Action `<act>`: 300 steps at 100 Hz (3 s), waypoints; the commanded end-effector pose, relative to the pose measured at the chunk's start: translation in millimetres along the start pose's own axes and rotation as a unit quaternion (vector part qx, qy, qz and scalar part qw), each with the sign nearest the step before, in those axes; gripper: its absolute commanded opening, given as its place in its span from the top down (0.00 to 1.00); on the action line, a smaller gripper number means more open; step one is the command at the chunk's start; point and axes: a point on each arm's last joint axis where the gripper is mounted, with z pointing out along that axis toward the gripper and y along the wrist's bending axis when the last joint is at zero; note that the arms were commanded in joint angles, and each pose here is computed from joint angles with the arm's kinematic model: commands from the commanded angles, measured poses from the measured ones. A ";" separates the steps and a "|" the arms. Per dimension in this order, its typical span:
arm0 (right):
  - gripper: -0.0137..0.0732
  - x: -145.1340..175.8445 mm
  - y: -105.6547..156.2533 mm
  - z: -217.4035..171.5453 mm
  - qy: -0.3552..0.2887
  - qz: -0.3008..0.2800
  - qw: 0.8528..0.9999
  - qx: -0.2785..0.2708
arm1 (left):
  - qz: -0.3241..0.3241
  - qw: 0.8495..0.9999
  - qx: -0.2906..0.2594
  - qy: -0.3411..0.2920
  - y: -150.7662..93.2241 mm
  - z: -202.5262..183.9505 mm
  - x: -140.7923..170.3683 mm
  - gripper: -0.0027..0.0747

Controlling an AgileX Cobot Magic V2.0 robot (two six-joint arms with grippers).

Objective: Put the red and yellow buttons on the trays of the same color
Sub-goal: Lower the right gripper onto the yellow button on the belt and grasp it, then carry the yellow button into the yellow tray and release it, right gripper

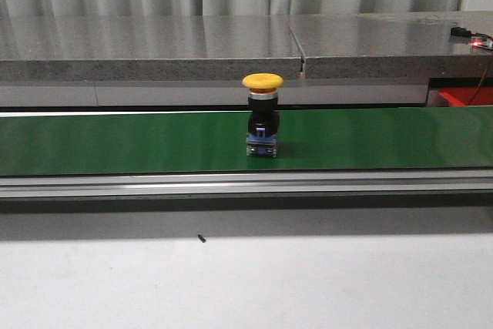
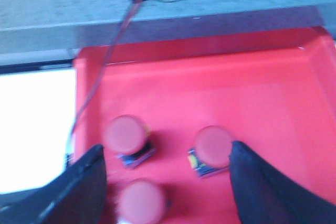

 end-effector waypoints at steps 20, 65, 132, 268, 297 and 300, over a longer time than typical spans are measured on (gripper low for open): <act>0.26 15.1 54.7 -61.2 -0.049 -0.034 0.997 -0.040 | -0.007 0.999 0.000 -0.046 -0.4 -4.8 -13.2 0.99; 0.26 58.8 142.1 -102.4 0.067 -0.206 0.949 -0.228 | -0.007 0.999 0.000 -0.046 -0.4 -4.8 -13.2 0.99; 0.26 88.0 218.4 -64.5 0.063 -0.290 0.892 -0.340 | -0.007 0.999 0.000 -0.046 -0.4 -4.8 -13.2 0.99; 0.95 31.9 80.5 -83.6 -0.038 -0.133 0.978 -0.159 | -0.007 0.999 0.000 -0.046 -0.4 -4.8 -13.2 0.99; 0.95 26.6 4.2 -81.1 -0.074 -0.039 0.996 -0.022 | -0.007 0.999 0.000 -0.046 -0.4 -4.8 -13.2 0.99; 0.95 27.2 -1.3 -80.7 -0.075 -0.029 0.997 -0.016 | -0.007 0.999 0.000 -0.046 -0.4 -4.8 -13.2 0.99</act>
